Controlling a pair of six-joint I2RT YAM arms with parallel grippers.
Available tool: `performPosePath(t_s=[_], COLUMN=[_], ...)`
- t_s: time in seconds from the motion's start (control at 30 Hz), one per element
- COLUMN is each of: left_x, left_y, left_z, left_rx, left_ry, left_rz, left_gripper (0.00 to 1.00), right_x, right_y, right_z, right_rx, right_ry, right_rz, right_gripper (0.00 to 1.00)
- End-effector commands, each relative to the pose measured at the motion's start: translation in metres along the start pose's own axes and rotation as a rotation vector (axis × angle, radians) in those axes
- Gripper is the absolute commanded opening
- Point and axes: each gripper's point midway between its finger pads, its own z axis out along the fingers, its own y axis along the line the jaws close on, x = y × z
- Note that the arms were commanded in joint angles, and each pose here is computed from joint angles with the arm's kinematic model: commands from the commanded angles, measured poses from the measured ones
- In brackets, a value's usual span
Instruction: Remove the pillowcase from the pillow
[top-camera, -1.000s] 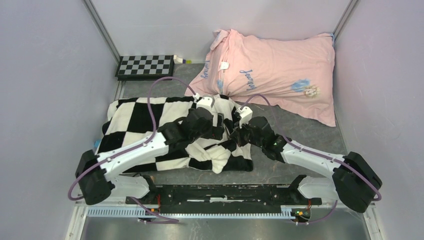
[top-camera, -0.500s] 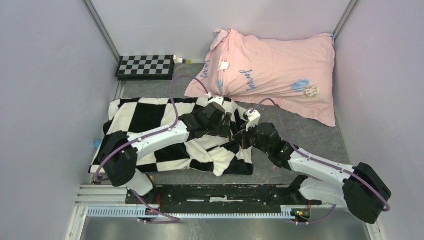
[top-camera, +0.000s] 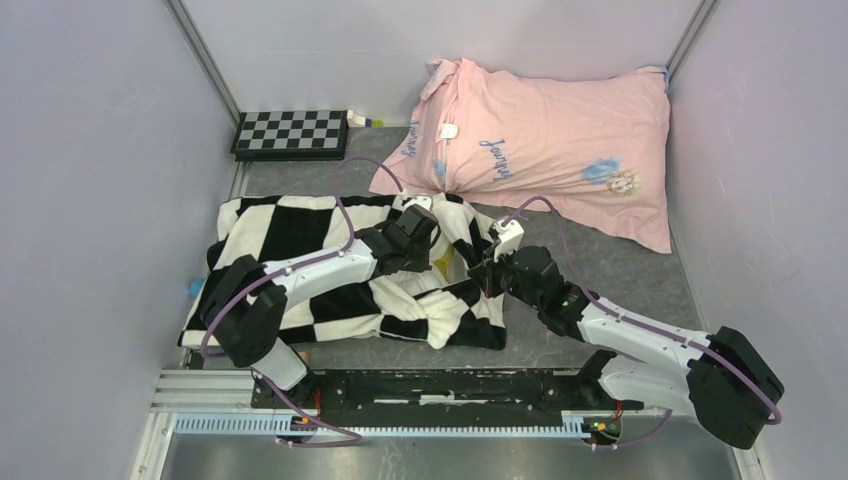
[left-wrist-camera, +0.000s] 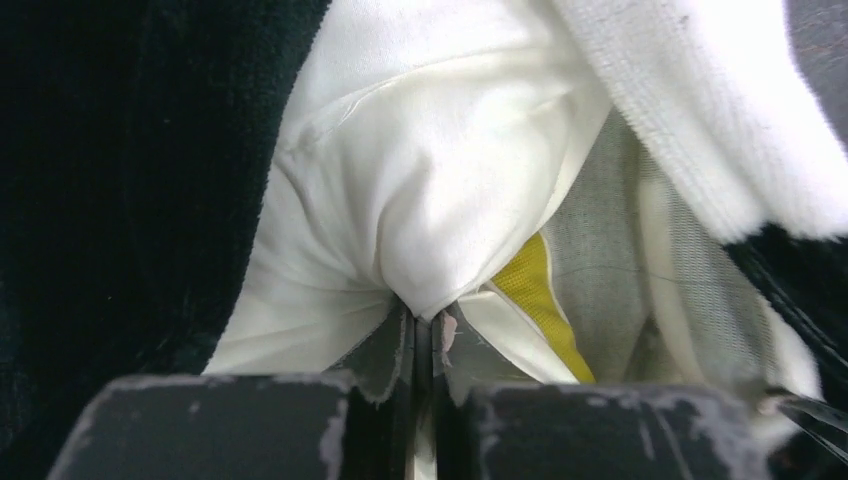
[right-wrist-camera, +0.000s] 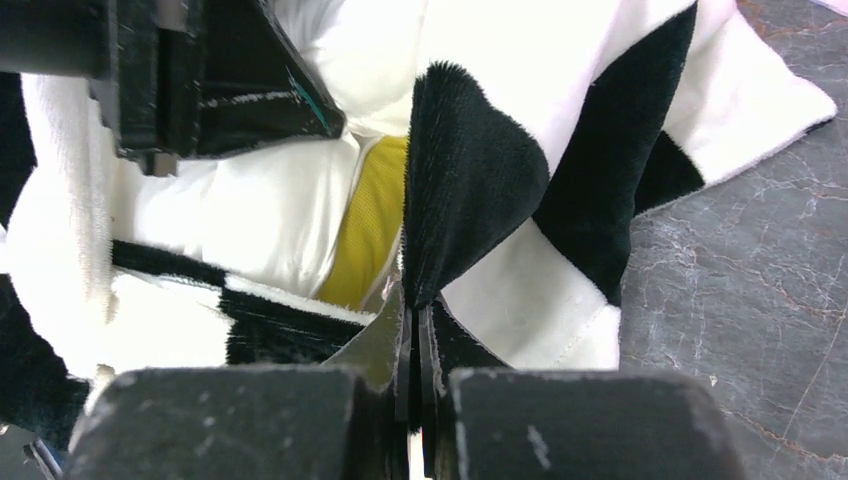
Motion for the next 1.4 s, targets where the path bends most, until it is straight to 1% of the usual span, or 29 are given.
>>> performPosePath(t_s=[0.0,0.03,0.17,0.2,0.23,0.33,0.4,0.5,0.53,0.57,0.6,0.63,0.67,0.7,0.73,0.77,0.83,0.9,1.0,1.2,1.27,1.37], left_x=[-0.007,-0.012,-0.046,-0.073,-0.085,-0.113,-0.126,-0.136,-0.136,-0.137,-0.135,-0.132,-0.130,-0.126,-0.124,-0.123,-0.120,-0.121,-0.122,-0.124,-0.127,-0.132], left_y=[0.017,0.014,0.006,0.008,0.011,0.021,0.023,0.019,0.017,0.014,0.010,0.006,0.002,-0.001,-0.004,-0.005,-0.005,-0.004,-0.003,-0.003,-0.003,-0.004], left_z=[-0.012,-0.016,-0.039,-0.050,-0.053,-0.059,-0.061,-0.059,-0.056,-0.055,-0.053,-0.050,-0.048,-0.046,-0.045,-0.045,-0.044,-0.047,-0.051,-0.061,-0.067,-0.079], left_rx=[-0.035,-0.018,0.053,0.083,0.087,0.074,0.068,0.082,0.089,0.102,0.121,0.140,0.164,0.183,0.201,0.208,0.211,0.209,0.207,0.219,0.225,0.234], left_ry=[-0.048,-0.063,-0.149,-0.220,-0.244,-0.307,-0.347,-0.381,-0.375,-0.369,-0.358,-0.347,-0.337,-0.327,-0.320,-0.318,-0.315,-0.320,-0.330,-0.343,-0.351,-0.364], left_rz=[-0.008,-0.010,-0.053,-0.099,-0.124,-0.184,-0.214,-0.240,-0.238,-0.236,-0.231,-0.227,-0.219,-0.211,-0.204,-0.203,-0.197,-0.187,-0.181,-0.183,-0.182,-0.179], left_gripper=[0.02,0.02,0.02,0.02,0.02,0.02,0.02,0.02,0.02,0.02,0.02,0.02,0.02,0.02,0.02,0.02,0.02,0.02,0.02,0.02,0.02,0.02], right_x=[0.016,0.018,0.029,0.034,0.035,0.034,0.034,0.038,0.039,0.038,0.038,0.034,0.030,0.026,0.020,0.016,0.011,0.011,0.010,0.013,0.021,0.044], right_y=[-0.004,-0.002,0.030,0.049,0.057,0.079,0.091,0.105,0.106,0.104,0.099,0.095,0.094,0.094,0.095,0.097,0.103,0.112,0.118,0.099,0.089,0.080], right_z=[0.001,0.002,0.004,0.002,0.000,-0.006,-0.008,-0.011,-0.011,-0.010,-0.010,-0.010,-0.011,-0.012,-0.014,-0.016,-0.019,-0.021,-0.020,0.000,0.007,0.010], right_rx=[0.002,-0.012,-0.190,-0.295,-0.338,-0.413,-0.442,-0.480,-0.479,-0.462,-0.431,-0.408,-0.401,-0.400,-0.402,-0.411,-0.442,-0.489,-0.502,-0.354,-0.310,-0.291], right_ry=[0.059,0.072,0.156,0.196,0.204,0.204,0.213,0.245,0.251,0.253,0.256,0.243,0.226,0.209,0.188,0.170,0.156,0.160,0.163,0.181,0.190,0.220], right_rz=[-0.035,-0.042,-0.044,-0.022,-0.009,-0.019,-0.054,-0.094,-0.102,-0.111,-0.115,-0.127,-0.140,-0.154,-0.160,-0.165,-0.174,-0.181,-0.178,-0.171,-0.173,-0.170], right_gripper=[0.00,0.00,0.00,0.00,0.00,0.02,0.08,0.12,0.17,0.33,0.46,0.58,0.68,0.82,0.89,0.92,0.93,0.97,0.98,0.98,0.96,0.91])
